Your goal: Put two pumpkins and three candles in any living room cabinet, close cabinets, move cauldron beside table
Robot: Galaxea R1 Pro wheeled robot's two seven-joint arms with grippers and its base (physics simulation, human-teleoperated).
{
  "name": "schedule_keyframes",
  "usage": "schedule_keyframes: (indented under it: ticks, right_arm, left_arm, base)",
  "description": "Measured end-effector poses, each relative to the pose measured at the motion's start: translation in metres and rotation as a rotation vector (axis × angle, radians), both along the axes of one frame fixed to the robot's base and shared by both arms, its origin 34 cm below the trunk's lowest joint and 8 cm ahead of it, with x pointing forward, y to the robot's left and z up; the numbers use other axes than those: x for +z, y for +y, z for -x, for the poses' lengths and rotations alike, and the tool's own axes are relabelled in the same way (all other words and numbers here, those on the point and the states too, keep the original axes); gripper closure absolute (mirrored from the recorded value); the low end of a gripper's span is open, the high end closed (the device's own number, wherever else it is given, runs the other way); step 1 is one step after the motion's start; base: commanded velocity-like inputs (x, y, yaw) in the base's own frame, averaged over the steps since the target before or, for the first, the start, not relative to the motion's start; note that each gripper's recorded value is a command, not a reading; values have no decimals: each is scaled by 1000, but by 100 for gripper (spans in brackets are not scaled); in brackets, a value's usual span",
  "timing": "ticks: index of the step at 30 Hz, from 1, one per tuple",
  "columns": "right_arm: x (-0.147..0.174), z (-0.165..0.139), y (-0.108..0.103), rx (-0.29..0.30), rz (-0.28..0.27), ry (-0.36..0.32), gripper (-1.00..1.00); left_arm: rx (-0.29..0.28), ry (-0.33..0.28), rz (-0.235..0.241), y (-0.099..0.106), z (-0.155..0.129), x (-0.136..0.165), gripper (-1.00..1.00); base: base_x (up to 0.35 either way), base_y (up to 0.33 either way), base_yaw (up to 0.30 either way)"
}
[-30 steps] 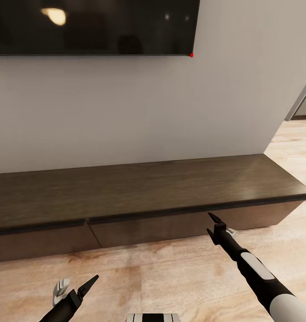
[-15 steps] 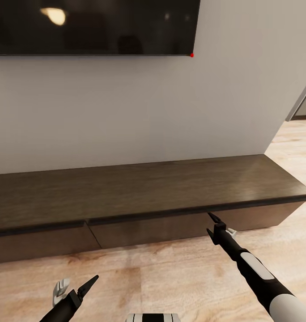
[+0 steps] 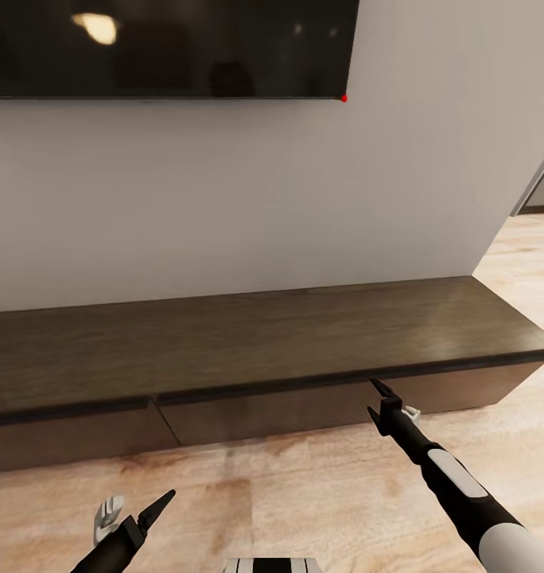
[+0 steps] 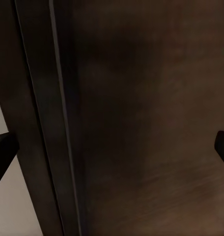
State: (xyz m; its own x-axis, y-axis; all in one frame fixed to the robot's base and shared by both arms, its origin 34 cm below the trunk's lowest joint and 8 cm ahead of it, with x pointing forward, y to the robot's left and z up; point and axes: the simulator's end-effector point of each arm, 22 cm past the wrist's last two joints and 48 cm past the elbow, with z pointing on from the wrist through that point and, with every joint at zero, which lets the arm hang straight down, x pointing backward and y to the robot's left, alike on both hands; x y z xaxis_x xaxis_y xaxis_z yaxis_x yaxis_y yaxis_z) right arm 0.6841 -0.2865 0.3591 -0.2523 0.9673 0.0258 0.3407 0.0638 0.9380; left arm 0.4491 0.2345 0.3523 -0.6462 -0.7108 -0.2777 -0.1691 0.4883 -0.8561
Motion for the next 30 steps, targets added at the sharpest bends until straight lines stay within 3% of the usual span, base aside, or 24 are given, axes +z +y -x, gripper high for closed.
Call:
schedule_keyframes:
  ticks: [30]
  right_arm:
    - [0, 0, 0, -5, -6, 0, -100]
  left_arm:
    - [1, 0, 1, -1, 0, 0, -100]
  base:
    - [20, 11, 0]
